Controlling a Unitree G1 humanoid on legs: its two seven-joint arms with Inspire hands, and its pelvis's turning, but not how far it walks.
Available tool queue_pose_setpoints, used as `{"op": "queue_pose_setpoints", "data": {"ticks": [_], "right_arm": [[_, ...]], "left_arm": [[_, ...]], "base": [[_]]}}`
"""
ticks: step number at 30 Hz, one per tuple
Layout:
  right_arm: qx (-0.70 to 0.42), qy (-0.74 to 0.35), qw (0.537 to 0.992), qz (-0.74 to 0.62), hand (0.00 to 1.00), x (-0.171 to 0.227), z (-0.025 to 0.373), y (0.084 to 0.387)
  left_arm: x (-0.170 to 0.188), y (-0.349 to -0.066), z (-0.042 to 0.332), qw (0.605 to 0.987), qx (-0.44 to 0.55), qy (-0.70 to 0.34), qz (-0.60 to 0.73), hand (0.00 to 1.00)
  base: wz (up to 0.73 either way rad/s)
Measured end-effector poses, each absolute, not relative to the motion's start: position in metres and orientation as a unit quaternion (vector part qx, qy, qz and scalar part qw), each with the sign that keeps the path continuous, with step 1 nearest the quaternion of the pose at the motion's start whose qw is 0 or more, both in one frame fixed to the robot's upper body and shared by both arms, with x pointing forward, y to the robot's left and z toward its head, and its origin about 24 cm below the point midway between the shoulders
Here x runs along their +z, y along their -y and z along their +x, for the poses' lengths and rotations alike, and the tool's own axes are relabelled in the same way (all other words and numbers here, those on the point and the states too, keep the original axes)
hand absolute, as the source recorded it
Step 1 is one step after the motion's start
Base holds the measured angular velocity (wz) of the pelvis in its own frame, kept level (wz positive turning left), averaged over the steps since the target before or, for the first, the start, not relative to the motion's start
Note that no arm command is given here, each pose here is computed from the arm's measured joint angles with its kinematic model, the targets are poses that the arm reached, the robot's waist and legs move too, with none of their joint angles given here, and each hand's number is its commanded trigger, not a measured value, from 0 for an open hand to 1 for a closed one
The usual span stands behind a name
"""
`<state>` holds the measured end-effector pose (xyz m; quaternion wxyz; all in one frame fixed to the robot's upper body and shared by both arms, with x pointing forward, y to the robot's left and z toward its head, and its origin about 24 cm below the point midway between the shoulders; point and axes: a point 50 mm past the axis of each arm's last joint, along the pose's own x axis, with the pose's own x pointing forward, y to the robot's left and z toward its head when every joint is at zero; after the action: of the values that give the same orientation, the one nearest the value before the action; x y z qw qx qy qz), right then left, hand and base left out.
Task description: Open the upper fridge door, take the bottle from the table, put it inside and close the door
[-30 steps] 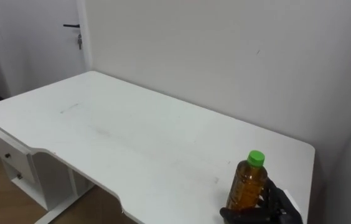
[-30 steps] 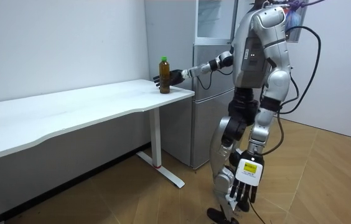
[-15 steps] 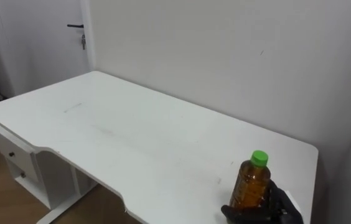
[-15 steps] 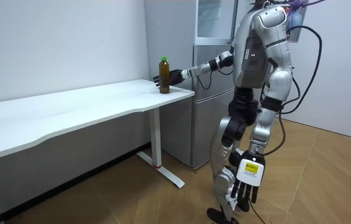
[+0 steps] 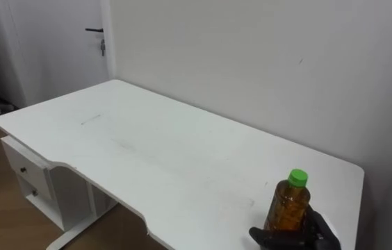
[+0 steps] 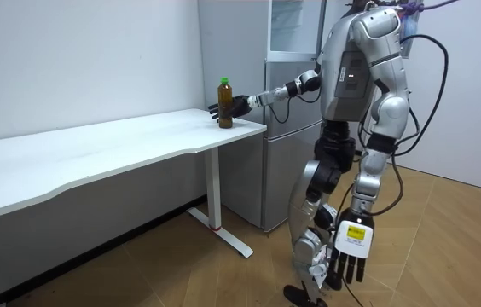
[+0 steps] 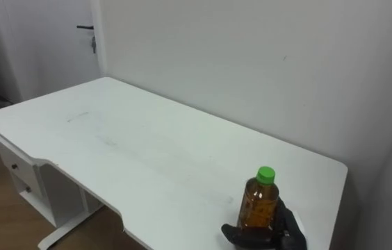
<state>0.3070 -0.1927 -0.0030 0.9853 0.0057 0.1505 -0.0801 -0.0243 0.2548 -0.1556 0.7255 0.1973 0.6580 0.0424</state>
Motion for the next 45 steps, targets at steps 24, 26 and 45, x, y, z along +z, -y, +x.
{"op": "queue_pose_setpoints", "data": {"ticks": [24,26,45], "right_arm": [[-0.075,-0.158,0.982,0.074,1.00,-0.003,0.307,0.196],[-0.068,-0.159,0.981,0.088,1.00,-0.003,0.307,0.196],[0.101,-0.023,0.993,0.058,1.00,0.075,0.317,0.171]], "left_arm": [[-0.153,-0.259,-0.037,0.719,0.078,-0.668,0.175,0.00],[-0.152,-0.262,-0.037,0.720,0.089,-0.667,0.169,0.00],[-0.151,-0.274,0.007,0.759,0.124,-0.619,0.158,0.00]], "base": [[0.06],[0.00],[-0.13]]}}
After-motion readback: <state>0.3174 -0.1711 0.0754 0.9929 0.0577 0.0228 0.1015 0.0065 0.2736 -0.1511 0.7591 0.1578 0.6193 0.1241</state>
